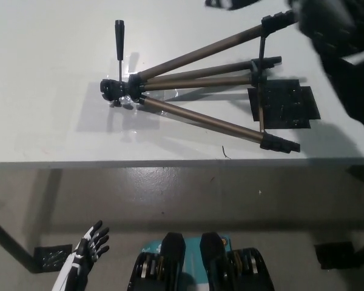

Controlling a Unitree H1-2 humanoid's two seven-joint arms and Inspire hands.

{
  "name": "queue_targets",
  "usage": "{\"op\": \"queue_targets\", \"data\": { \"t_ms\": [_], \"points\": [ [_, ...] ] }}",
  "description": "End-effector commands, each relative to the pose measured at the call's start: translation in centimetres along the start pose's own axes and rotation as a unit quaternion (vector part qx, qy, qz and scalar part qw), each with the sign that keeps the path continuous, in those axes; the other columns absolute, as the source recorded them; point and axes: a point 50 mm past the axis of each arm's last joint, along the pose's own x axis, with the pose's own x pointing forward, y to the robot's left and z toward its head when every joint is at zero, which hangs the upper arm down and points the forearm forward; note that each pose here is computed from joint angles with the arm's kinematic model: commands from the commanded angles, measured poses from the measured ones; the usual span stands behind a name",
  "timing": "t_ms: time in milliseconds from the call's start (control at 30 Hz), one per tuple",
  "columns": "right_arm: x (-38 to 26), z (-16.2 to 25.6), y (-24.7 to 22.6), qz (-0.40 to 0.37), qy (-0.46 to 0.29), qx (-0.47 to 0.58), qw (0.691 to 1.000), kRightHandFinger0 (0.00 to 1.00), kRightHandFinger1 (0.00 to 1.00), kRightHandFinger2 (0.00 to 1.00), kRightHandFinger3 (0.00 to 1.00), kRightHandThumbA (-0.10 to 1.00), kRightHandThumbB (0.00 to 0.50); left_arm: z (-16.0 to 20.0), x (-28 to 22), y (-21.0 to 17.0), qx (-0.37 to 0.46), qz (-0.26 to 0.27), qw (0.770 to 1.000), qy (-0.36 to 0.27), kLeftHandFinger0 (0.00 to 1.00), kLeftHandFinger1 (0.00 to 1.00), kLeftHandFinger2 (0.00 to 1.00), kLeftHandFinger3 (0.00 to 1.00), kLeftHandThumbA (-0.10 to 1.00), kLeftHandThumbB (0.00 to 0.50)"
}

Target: A tripod lies near the right hand side of the table and the robot grab a leg of the tripod using its right hand and put it up right.

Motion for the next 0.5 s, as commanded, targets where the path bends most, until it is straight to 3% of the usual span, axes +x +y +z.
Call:
{"op": "queue_targets", "data": {
  "t_ms": [0,200,300,467],
  "points": [
    [5.3,5.0,-3.2,0.071,0.049,-0.161,0.983,1.00,1.00,1.00,1.00,0.90,0.500,1.1,-0.2,0.7,0.011,-0.019,0.999,-0.028,1.00,1.00,1.00,1.00,1.00,0.362],
    [6.5,4.4,1.5,0.132,0.079,-0.198,0.968,1.00,1.00,1.00,1.00,0.94,0.500,1.1,-0.5,0.5,0.011,-0.018,0.999,-0.023,1.00,1.00,1.00,1.00,1.00,0.368],
    [6.4,2.8,4.4,0.157,0.092,-0.199,0.963,1.00,1.00,1.00,1.00,0.95,0.500,1.0,-0.8,0.4,0.012,-0.017,1.000,-0.019,1.00,1.00,1.00,1.00,1.00,0.323],
    [5.8,0.7,7.8,0.205,0.125,-0.204,0.949,1.00,1.00,1.00,1.00,0.96,0.500,1.2,-0.8,0.4,0.009,-0.018,1.000,-0.023,1.00,1.00,1.00,1.00,1.00,0.305]
  ]
}}
